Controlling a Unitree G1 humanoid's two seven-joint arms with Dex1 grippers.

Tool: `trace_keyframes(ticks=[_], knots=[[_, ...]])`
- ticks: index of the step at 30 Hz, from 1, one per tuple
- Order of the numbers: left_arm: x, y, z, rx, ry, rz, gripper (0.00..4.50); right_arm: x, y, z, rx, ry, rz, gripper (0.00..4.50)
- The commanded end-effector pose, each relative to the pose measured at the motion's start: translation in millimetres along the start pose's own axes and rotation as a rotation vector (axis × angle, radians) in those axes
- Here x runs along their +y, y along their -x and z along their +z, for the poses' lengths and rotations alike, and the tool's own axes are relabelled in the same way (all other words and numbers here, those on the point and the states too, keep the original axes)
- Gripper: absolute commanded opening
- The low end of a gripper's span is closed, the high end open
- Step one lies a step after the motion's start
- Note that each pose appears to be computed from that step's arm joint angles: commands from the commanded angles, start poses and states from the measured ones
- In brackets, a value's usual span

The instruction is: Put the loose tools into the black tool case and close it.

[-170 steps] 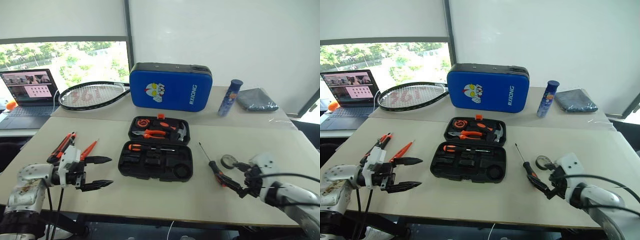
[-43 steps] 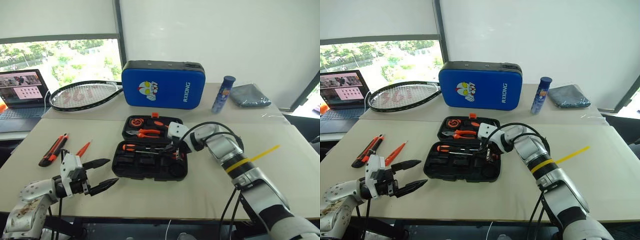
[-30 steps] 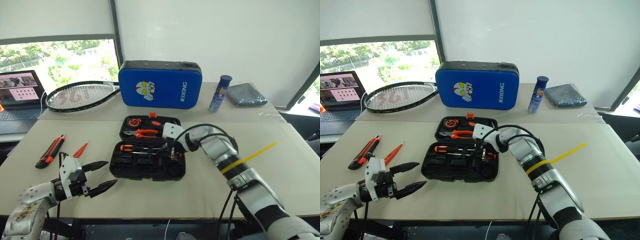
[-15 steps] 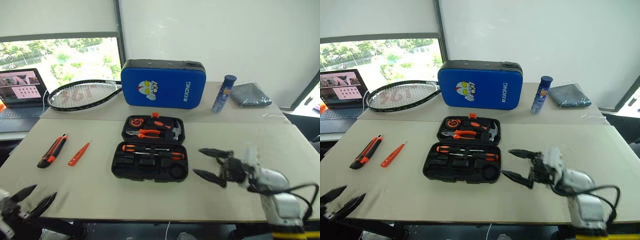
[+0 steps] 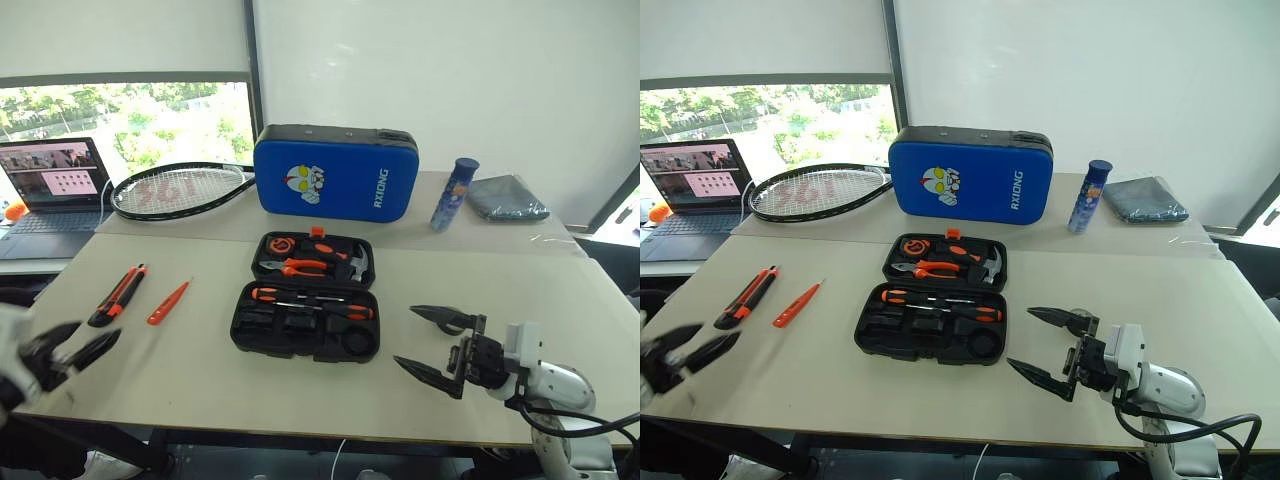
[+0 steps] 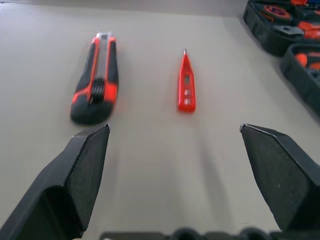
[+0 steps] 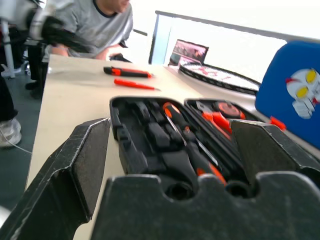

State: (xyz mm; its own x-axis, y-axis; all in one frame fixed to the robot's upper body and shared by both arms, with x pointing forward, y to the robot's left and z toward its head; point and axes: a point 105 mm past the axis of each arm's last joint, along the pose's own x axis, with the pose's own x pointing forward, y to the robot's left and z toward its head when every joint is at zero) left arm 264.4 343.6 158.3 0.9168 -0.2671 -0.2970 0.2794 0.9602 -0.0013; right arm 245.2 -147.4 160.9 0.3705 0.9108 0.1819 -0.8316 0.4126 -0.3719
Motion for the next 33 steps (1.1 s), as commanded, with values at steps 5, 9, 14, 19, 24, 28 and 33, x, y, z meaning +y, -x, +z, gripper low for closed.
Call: trace_keyframes(ticks=[5, 9, 14, 19, 24, 28, 33], knots=[[4.7, -61.9, 8.3, 0.304, -0.038, 0.058, 4.5, 1.7, -21.5, 19.2, -0.08, 0.017, 0.039, 4.45], [11.1, -86.1, 12.2, 0.355, -0.032, 0.073, 4.5, 1.1, -21.2, 19.4, -0.076, 0.019, 0.032, 4.45], [9.7, -103.6, 2.5, 0.434, -0.006, 0.042, 4.5, 3.7, -16.7, 17.5, -0.063, 0.022, 0.019, 4.45], [3.3, -110.2, -3.0, 0.478, -0.005, -0.02, 3.33, 5.8, -15.2, 17.9, -0.057, 0.028, 0.014, 4.5], [3.7, -113.0, -0.7, 0.464, -0.018, -0.042, 1.49, 8.1, -11.7, 16.3, -0.04, 0.028, 0.008, 4.5], [2.1, -112.8, 18.4, 0.342, -0.051, -0.109, 0.43, 7.2, -6.6, 16.2, -0.024, 0.029, -0.009, 4.5], [-69.5, -99.0, 86.2, -0.097, -0.352, -0.632, 0.43, 3.6, 4.6, 22.7, 0.01, 0.049, -0.05, 4.5]])
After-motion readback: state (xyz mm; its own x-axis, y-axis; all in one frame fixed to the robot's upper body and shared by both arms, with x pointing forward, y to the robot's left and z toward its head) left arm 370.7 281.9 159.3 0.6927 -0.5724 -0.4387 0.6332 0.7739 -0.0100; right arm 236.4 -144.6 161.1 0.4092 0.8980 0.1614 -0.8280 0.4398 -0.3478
